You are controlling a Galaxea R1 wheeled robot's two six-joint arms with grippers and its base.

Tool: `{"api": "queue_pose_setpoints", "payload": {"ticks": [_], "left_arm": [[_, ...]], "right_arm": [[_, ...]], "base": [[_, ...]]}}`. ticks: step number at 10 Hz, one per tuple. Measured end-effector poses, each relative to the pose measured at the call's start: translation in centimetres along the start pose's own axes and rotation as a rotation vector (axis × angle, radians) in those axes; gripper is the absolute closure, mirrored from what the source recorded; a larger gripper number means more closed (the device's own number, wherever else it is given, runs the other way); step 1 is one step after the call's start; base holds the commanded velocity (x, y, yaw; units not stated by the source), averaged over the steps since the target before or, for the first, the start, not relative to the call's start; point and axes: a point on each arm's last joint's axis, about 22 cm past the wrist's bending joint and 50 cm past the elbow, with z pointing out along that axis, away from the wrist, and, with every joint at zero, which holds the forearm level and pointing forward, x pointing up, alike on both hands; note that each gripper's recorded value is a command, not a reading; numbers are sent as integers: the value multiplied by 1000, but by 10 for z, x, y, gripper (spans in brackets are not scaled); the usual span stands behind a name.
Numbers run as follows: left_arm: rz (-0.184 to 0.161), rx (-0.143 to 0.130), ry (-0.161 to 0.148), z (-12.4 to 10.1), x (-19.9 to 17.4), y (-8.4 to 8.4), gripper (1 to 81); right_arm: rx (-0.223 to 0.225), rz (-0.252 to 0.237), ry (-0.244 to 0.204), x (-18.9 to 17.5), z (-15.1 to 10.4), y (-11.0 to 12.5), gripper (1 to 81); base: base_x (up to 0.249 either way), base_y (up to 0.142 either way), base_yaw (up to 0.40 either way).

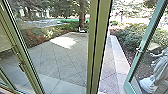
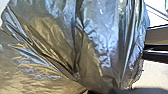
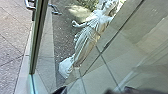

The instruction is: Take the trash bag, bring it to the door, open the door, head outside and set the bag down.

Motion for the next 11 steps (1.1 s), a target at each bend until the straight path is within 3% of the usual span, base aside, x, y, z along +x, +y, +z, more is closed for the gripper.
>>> {"api": "queue_pose_setpoints", "payload": {"ticks": [3, 5, 7, 9, 11], "left_arm": [[1, 0, 0, 0, 0, 0, 811], [1, -1, 0, 0, 0, 1, 811], [1, -7, 0, 1, 0, 6, 811], [2, -9, 1, 2, 1, 8, 811], [4, -8, 3, 2, 2, 8, 811]], "right_arm": [[160, 186, -157, -28, 2, -68, 10], [202, 244, -283, -64, 1, -86, 10], [253, 255, -352, -86, -3, -100, 10], [300, 199, -495, -160, -2, -124, 10], [384, 124, -621, -229, -10, -158, 10]], "base": [[0, 0, 0], [0, 0, 0], [0, 0, 0], [0, 0, 0], [0, 0, 0]]}}
